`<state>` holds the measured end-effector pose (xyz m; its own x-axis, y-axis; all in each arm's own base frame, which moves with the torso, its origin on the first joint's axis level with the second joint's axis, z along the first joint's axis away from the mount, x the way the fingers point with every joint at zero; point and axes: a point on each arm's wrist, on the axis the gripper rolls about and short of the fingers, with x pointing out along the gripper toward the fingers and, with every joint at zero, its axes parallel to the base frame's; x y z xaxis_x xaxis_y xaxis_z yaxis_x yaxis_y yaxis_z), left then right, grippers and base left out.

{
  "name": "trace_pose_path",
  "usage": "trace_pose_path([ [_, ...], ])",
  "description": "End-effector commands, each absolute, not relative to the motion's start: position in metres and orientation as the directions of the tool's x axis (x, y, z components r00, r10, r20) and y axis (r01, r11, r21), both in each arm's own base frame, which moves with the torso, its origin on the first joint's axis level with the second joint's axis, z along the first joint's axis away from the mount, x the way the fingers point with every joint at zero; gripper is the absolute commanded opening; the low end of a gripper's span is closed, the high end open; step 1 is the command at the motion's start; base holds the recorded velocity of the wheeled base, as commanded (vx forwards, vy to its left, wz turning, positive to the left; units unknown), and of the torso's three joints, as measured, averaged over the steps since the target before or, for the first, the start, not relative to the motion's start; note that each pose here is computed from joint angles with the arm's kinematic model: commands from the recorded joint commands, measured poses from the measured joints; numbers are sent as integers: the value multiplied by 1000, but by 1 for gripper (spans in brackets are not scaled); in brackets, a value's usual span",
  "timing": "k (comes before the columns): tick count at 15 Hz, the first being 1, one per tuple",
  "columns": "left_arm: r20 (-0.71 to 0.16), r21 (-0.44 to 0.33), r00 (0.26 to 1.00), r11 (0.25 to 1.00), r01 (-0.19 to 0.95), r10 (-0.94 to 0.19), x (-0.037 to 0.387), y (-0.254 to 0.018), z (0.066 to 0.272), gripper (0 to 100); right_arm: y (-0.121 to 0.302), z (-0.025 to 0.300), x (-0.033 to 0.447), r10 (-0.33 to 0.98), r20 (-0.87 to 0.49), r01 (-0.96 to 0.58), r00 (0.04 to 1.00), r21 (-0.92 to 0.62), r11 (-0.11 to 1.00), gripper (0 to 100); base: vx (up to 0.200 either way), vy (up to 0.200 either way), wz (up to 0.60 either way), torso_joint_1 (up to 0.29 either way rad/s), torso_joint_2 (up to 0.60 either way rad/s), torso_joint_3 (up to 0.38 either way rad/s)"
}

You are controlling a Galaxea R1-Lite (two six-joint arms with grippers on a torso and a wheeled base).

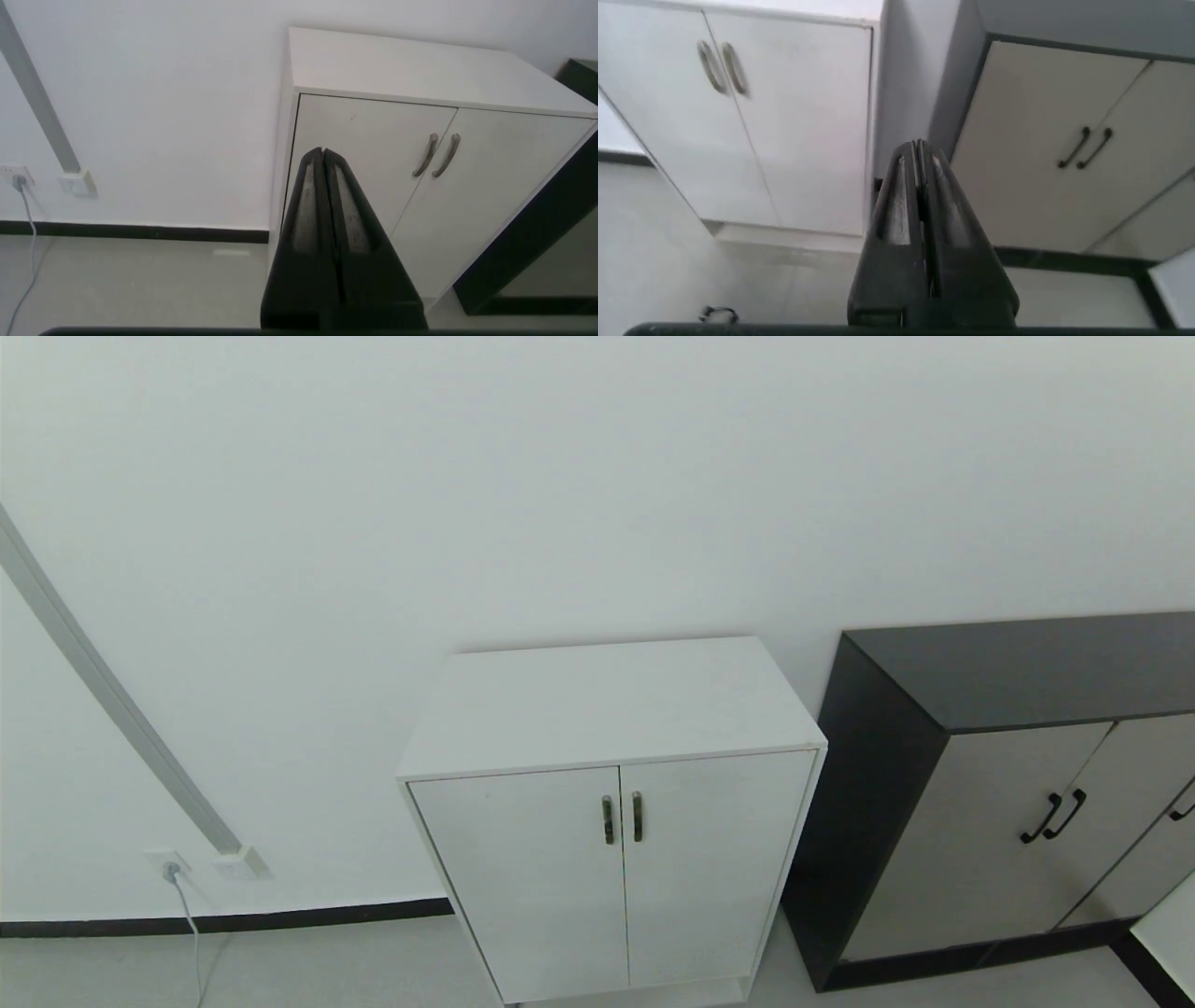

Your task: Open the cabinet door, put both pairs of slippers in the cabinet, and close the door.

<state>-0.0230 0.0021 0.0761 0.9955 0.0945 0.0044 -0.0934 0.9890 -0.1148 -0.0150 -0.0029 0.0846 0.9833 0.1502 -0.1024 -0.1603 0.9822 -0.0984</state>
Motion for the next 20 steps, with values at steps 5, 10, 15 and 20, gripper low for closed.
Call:
trace_pose_path([
  [5,5,-115,995,989,-94,95,-23,2,76,0,1,81,-17,346,-98,-351,933,-32,936,0,0,0,0,0,0,0],
  [10,5,-115,995,989,-94,95,-23,2,76,0,2,78,-13,203,-134,-217,970,-94,972,0,0,0,0,0,0,0],
  [15,6,-117,995,989,-94,95,-23,2,77,0,2,77,-16,145,-90,-150,985,-46,988,0,0,0,0,0,0,0],
  [20,5,-117,995,989,-94,95,-23,2,76,0,3,76,-19,80,-58,-82,995,-37,996,0,0,0,0,0,0,0],
])
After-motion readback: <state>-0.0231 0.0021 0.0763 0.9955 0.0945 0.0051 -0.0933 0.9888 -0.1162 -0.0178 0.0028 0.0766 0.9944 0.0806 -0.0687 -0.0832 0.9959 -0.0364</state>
